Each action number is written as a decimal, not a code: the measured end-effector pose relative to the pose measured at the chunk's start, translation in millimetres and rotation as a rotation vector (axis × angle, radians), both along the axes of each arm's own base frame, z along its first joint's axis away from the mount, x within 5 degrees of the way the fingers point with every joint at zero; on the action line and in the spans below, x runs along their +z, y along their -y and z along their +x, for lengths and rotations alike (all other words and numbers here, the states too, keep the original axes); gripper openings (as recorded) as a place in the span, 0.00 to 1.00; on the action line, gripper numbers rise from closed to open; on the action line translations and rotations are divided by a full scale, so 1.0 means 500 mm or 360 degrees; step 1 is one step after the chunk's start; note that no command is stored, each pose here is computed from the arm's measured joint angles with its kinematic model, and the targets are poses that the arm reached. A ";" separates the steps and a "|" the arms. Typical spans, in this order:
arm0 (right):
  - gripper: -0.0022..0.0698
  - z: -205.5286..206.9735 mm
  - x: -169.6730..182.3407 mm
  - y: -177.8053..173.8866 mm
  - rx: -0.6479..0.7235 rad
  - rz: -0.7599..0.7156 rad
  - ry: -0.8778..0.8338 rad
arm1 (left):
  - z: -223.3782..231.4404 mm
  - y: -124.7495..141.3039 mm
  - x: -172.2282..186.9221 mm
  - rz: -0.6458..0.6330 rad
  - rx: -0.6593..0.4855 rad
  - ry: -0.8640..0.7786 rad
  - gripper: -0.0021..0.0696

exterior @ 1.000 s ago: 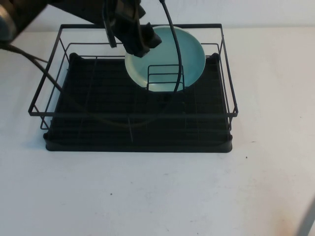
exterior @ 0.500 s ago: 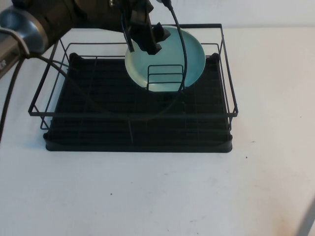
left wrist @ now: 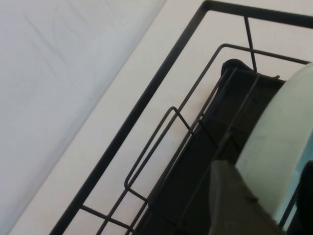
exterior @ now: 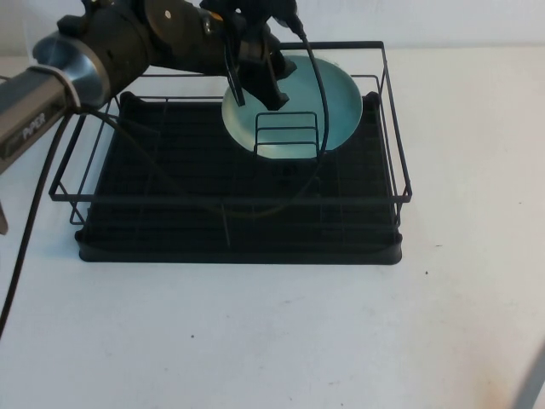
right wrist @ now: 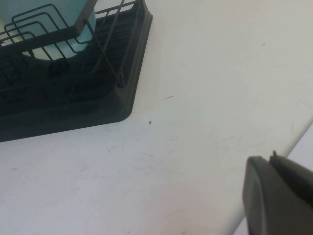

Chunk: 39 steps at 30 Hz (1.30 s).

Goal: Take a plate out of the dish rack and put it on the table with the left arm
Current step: Grasp the plate from the shelf, then place the plate from the table

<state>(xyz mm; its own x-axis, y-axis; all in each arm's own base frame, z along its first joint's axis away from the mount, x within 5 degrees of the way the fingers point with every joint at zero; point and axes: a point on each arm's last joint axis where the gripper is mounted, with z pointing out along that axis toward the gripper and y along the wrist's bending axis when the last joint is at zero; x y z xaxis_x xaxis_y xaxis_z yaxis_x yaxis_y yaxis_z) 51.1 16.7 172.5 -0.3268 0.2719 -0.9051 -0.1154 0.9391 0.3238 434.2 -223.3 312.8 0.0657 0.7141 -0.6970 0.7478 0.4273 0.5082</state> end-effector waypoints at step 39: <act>0.00 0.000 0.000 0.000 0.0000 0.0000 0.0000 | -0.347 -0.138 0.033 -0.0136 0.0478 -0.1514 0.03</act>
